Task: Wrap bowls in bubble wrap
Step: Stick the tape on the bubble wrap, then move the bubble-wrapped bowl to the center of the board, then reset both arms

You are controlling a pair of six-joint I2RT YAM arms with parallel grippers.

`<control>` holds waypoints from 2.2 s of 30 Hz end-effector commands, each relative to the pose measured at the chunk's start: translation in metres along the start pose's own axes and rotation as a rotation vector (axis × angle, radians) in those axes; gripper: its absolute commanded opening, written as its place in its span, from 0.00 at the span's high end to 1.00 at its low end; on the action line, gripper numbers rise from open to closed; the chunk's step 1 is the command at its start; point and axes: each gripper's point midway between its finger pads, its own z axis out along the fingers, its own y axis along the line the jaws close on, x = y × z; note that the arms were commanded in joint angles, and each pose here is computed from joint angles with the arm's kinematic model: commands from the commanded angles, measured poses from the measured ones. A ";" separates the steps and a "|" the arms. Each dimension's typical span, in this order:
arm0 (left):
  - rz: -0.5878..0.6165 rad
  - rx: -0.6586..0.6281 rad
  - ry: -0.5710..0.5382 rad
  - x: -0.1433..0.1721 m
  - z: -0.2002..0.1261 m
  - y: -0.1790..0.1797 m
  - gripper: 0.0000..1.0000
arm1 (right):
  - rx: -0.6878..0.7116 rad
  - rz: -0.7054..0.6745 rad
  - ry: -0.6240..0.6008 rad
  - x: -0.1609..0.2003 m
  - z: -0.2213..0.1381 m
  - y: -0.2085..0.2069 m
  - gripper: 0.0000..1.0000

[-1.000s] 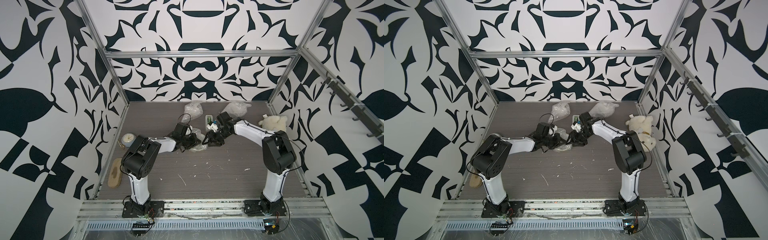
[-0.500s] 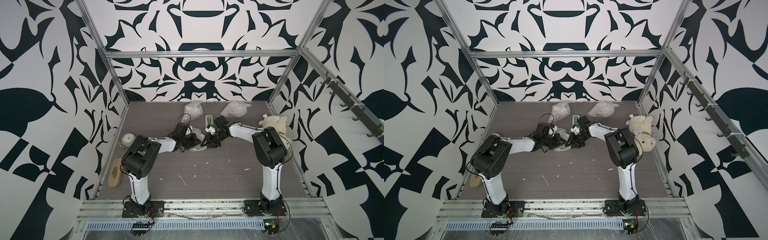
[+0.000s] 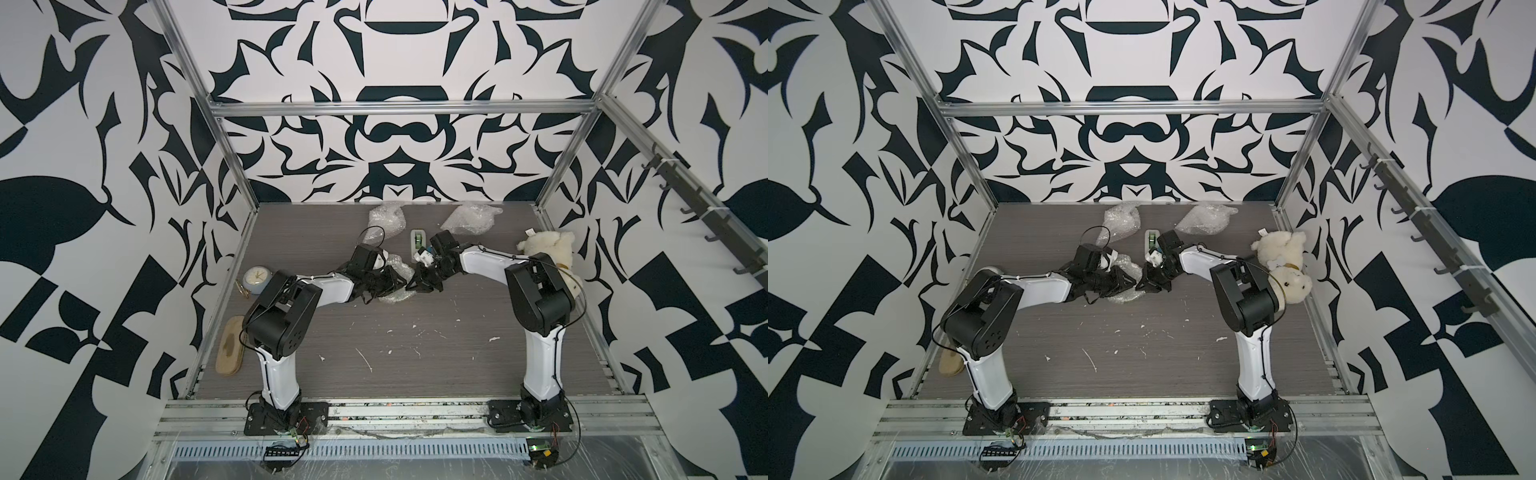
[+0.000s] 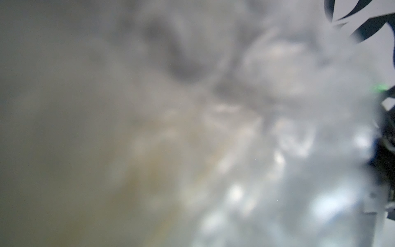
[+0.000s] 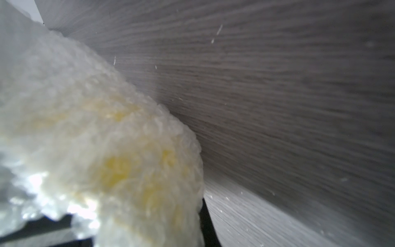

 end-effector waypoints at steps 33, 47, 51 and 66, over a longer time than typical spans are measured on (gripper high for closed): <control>-0.194 -0.407 -0.622 -0.058 -0.272 0.119 0.17 | -0.101 -0.125 -0.164 -0.061 -0.040 0.081 0.47; -0.267 -0.788 -1.080 -0.012 -0.369 0.194 0.00 | 0.378 -0.280 -0.902 -0.039 -0.231 -0.028 0.43; -0.227 -0.838 -1.205 -0.007 -0.385 0.200 0.00 | 0.592 -0.206 -1.202 -0.020 -0.298 -0.069 0.38; 0.098 -0.889 -1.199 -0.030 -0.368 0.207 0.00 | 0.985 -0.001 -1.432 0.026 -0.321 -0.203 0.17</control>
